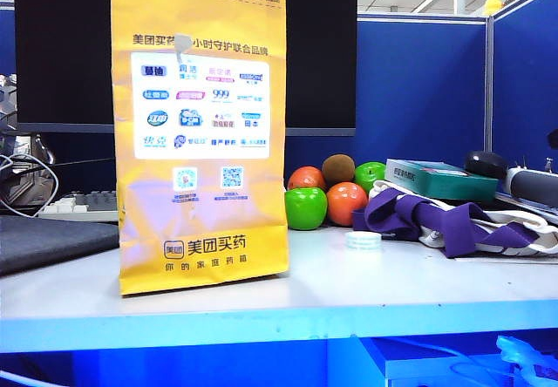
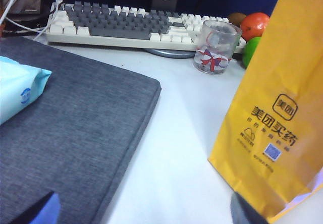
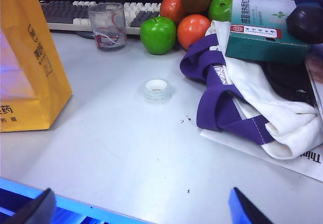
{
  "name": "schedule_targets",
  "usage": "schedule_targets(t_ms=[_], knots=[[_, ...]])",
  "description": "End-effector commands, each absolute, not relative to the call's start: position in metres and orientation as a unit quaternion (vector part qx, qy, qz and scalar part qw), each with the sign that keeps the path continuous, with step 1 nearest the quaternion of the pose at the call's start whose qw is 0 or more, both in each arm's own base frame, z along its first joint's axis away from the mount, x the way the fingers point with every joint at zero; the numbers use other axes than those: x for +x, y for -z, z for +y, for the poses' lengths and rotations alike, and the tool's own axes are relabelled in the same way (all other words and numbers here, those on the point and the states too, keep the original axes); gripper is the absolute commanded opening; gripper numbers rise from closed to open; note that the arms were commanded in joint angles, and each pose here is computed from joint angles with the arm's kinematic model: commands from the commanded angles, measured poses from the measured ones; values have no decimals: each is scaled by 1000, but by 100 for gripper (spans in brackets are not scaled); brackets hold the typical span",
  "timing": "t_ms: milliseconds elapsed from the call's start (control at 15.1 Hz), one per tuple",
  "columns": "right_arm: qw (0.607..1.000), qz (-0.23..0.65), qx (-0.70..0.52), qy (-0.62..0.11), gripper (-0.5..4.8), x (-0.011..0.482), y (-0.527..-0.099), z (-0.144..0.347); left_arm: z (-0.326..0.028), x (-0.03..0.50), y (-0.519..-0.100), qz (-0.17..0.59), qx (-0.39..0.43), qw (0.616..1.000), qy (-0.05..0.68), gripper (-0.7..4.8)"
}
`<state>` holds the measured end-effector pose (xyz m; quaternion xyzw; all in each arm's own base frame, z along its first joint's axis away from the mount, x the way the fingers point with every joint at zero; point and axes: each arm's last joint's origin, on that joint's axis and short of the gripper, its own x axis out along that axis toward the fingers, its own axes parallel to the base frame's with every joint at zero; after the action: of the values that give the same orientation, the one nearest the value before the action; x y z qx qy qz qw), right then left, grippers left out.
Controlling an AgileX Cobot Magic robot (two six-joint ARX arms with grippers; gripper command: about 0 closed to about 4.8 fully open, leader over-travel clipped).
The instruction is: Pick up the transparent tape and throw it into the yellow paper bag.
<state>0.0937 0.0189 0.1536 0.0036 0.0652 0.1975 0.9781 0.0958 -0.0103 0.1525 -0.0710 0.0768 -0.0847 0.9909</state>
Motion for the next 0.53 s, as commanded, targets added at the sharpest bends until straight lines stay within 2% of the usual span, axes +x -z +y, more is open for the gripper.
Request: schedule_targets(t_ms=[66,198,330,529], knots=[[978,63,21,-200,479,94,-153,19,-11,96,-151,84,-99,988,89,479],[974,67,95,-195,479,94,-155,19,-11,95,-152,84,-99,986,100,479],[974,53,99,-196,479,95,-158,19,-15,95,-160,57,-101,978,175,479],[974,4,108,-201,479,95,-168,19,-16,89,-190,0,-91,977,191,479]])
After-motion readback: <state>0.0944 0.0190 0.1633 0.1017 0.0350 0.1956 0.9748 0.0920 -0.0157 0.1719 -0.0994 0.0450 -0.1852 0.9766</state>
